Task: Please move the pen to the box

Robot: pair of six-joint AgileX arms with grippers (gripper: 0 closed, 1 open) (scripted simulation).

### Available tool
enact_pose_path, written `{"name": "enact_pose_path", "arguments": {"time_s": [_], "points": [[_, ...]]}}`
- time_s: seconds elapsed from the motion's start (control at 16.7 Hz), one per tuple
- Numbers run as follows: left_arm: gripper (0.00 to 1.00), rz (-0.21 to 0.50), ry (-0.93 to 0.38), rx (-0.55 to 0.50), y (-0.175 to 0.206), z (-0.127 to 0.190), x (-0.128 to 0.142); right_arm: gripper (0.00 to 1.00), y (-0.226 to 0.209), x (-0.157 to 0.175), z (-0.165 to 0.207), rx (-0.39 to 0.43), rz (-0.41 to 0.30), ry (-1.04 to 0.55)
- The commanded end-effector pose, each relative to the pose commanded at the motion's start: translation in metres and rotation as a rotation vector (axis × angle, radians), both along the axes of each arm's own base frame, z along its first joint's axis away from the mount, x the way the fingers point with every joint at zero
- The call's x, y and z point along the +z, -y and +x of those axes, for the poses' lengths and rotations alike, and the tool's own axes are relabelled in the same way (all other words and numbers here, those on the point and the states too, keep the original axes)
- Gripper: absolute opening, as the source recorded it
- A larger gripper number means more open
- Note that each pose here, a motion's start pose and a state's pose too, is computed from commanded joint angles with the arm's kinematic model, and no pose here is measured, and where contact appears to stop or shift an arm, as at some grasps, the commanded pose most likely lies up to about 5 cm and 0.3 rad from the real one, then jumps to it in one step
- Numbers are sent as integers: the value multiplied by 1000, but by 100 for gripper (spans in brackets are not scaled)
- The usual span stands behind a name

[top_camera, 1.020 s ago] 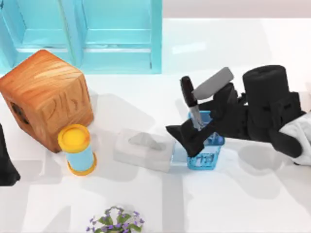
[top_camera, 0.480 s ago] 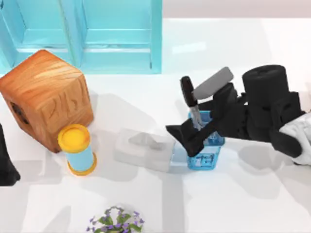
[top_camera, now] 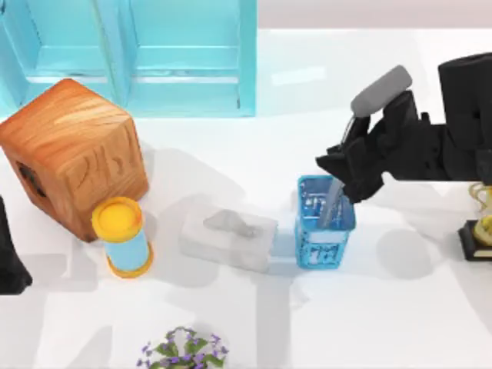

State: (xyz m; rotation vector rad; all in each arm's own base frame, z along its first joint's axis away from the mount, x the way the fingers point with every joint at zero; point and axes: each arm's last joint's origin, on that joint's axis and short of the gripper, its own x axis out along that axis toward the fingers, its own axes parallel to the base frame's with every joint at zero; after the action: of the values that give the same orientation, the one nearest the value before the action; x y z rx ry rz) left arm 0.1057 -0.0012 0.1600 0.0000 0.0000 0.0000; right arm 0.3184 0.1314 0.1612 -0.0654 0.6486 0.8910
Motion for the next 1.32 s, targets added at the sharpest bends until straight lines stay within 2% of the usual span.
{"name": "enact_pose_path", "arguments": {"time_s": [0.24, 0.54, 1.02, 1.32], "points": [[100, 0, 0, 0, 0, 0, 0, 0, 53, 46, -2, -5, -6, -50], [100, 0, 0, 0, 0, 0, 0, 0, 100, 100, -21, -23, 12, 12], [100, 0, 0, 0, 0, 0, 0, 0, 105, 109, -22, -28, 9, 41], [100, 0, 0, 0, 0, 0, 0, 0, 139, 163, -11, -115, -65, 239]]}}
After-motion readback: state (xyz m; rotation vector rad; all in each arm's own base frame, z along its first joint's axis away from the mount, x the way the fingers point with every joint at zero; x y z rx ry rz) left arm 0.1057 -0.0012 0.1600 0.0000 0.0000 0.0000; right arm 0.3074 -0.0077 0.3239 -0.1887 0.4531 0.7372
